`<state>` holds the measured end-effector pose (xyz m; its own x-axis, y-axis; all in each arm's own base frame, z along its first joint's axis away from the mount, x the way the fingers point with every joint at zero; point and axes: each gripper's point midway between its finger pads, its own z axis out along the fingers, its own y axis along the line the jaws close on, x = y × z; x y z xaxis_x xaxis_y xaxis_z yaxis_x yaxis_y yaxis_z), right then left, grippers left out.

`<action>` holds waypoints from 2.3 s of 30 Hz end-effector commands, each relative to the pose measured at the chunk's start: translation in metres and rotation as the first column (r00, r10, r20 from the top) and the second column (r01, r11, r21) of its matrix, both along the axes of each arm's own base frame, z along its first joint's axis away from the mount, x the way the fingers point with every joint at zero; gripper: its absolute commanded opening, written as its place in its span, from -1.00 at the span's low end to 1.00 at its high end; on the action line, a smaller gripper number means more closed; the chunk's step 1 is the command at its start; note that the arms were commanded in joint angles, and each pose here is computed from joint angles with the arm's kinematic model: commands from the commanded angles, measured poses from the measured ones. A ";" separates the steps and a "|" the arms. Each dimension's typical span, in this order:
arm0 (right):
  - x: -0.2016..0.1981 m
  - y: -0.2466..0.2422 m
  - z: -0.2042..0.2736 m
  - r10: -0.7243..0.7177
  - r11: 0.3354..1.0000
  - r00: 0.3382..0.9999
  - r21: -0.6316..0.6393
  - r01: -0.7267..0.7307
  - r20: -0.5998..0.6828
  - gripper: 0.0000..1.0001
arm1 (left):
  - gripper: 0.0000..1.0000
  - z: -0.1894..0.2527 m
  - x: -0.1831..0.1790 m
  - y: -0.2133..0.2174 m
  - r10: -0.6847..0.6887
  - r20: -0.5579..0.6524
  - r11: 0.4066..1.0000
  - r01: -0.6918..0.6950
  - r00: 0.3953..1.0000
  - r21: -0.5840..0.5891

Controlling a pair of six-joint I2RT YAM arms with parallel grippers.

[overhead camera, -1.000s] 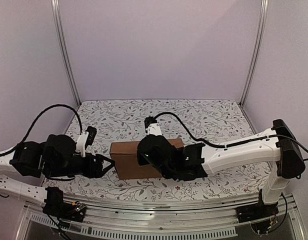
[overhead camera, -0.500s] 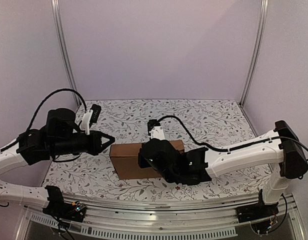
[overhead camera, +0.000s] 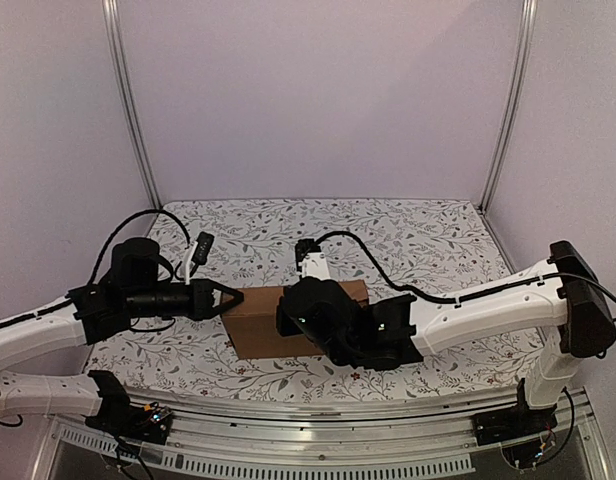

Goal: Fold the paper box

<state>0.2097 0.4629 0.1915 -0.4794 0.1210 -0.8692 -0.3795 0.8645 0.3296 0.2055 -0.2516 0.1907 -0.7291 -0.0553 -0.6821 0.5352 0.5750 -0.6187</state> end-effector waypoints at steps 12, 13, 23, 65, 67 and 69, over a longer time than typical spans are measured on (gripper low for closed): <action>-0.006 -0.039 -0.045 0.072 0.957 0.993 -0.274 -0.096 -0.097 -1.00 | -1.00 -0.048 -0.002 0.031 0.075 -0.089 0.987 -0.061 0.993 0.147; -0.004 -0.042 -0.029 0.078 0.964 0.993 -0.247 -0.097 -0.087 -1.00 | -1.00 -0.049 -0.001 0.031 0.079 -0.090 0.986 -0.064 0.993 0.151; 0.010 -0.076 0.060 0.268 0.960 0.960 -0.061 -0.273 -0.079 -1.00 | -1.00 -0.050 0.000 0.031 0.081 -0.082 0.986 -0.068 0.993 0.154; 0.032 -0.127 0.009 0.486 0.852 0.834 0.354 -0.386 -0.260 -1.00 | -1.00 -0.049 0.004 0.032 0.089 -0.087 0.981 -0.073 0.992 0.180; 0.030 -0.125 0.032 0.509 0.833 0.832 0.368 -0.413 -0.219 -1.00 | -1.00 -0.049 0.004 0.032 0.091 -0.083 0.981 -0.075 0.992 0.180; 0.025 -0.124 0.050 0.533 0.813 0.826 0.383 -0.438 -0.184 -1.00 | -1.00 -0.048 0.004 0.032 0.091 -0.083 0.981 -0.075 0.992 0.181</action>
